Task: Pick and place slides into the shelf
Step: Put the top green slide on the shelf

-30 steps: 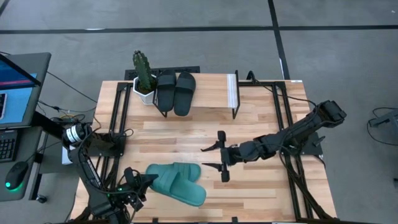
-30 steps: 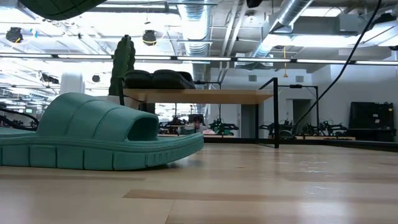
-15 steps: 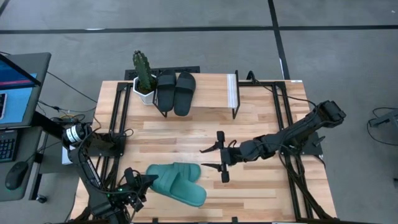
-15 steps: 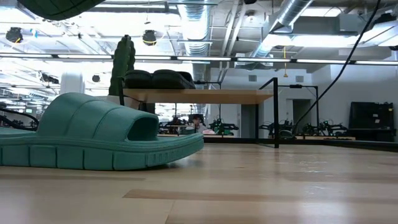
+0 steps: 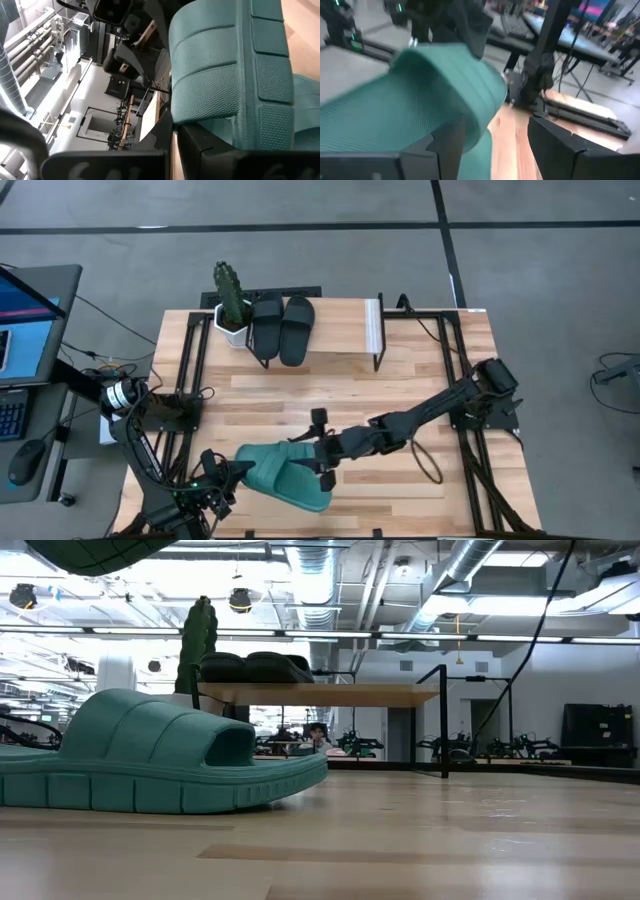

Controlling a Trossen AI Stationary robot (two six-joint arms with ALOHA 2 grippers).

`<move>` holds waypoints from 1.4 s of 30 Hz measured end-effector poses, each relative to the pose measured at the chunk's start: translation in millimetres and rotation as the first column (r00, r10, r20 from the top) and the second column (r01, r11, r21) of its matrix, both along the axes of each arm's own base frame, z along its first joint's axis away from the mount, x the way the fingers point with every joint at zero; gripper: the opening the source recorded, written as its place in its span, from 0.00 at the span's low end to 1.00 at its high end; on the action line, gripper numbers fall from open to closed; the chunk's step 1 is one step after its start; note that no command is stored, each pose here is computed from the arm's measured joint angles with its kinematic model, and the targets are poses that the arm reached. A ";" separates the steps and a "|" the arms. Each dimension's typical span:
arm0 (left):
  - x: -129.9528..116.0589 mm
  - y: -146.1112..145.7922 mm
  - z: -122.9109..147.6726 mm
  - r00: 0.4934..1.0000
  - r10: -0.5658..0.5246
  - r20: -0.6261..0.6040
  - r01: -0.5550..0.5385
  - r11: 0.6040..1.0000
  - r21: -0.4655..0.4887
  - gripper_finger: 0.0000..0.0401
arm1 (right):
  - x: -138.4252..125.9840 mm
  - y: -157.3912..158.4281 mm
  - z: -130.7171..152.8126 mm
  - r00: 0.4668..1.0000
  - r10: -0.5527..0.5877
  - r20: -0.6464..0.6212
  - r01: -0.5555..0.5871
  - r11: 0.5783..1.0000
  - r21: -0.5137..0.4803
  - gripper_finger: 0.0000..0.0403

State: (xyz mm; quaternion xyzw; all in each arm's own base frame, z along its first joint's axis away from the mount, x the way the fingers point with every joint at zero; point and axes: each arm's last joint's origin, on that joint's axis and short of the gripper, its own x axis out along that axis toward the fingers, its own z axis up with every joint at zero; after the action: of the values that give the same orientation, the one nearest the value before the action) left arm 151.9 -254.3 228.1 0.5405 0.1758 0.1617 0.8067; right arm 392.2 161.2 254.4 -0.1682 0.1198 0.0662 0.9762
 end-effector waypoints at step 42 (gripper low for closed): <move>11.5 6.3 -3.9 0.992 0.065 -0.105 -0.068 0.997 -0.024 0.00 | 22.3 20.3 -8.7 0.986 -0.110 -0.125 0.091 0.985 -0.147 0.00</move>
State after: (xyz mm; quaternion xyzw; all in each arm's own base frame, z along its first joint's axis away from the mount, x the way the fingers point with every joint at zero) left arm 163.3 -248.1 224.2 0.5309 0.2378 0.1574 0.7980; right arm 414.5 181.5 245.7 -0.2257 0.1972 0.0192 0.9538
